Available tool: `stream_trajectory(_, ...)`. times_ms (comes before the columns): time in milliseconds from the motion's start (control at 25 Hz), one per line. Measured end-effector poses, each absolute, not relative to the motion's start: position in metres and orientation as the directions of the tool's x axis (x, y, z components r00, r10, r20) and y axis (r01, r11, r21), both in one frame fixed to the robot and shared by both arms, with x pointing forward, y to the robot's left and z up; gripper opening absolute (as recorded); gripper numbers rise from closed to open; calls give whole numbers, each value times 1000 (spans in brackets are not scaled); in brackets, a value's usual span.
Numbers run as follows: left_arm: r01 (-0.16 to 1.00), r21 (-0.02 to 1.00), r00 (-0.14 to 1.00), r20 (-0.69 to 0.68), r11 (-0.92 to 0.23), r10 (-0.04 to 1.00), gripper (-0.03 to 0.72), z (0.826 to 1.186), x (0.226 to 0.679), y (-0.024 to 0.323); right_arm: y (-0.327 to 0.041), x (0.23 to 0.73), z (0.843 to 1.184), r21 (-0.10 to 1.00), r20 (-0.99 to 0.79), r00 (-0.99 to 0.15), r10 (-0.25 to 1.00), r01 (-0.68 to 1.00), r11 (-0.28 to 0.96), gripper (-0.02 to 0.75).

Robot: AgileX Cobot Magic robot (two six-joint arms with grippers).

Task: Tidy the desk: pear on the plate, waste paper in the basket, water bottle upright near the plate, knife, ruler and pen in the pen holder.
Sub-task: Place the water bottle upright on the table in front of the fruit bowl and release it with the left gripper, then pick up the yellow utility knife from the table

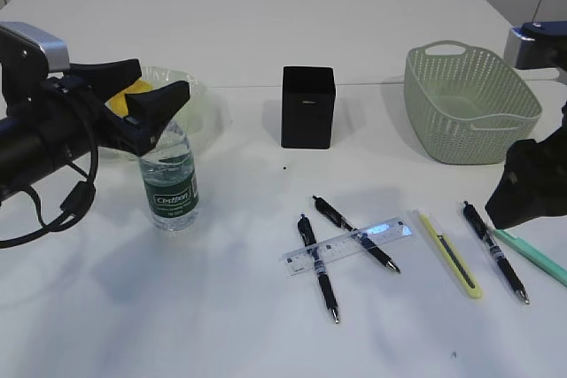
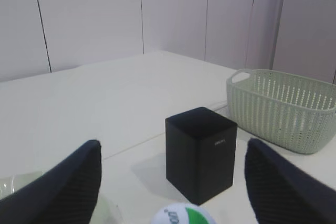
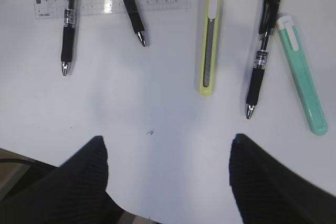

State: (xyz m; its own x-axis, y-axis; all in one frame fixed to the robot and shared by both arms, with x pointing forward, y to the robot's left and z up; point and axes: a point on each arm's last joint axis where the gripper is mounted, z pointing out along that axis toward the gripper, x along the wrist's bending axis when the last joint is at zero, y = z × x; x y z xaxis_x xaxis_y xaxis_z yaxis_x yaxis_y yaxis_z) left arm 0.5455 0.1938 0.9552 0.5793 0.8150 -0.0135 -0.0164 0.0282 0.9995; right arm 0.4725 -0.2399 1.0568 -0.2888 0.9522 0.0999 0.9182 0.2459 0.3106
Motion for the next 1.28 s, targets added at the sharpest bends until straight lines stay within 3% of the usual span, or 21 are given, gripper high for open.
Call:
stream_trajectory(360, -139, 985, 500, -18, 101, 866, 598, 999, 541, 207, -240, 473, 1057, 311, 100, -289, 952, 918, 246, 533)
stream_trajectory(760, -172, 983, 308, -10, 66, 951, 594, 1027, 541, 262, -240, 473, 1057, 311, 100, -289, 952, 918, 246, 533)
stream_trajectory(920, -83, 995, 246, -28, 50, 969, 594, 1028, 538, 275, -240, 473, 1057, 311, 100, -289, 952, 918, 246, 533)
stream_trajectory(1080, 126, 988, 176, -106, 84, 979, 594, 1022, 531, 281, -240, 473, 1057, 311, 100, -289, 952, 918, 246, 533)
stream_trajectory(1280, 356, 932, 72, -99, 67, 992, 594, 1015, 516, 289, -240, 473, 1057, 311, 100, -289, 952, 918, 246, 533)
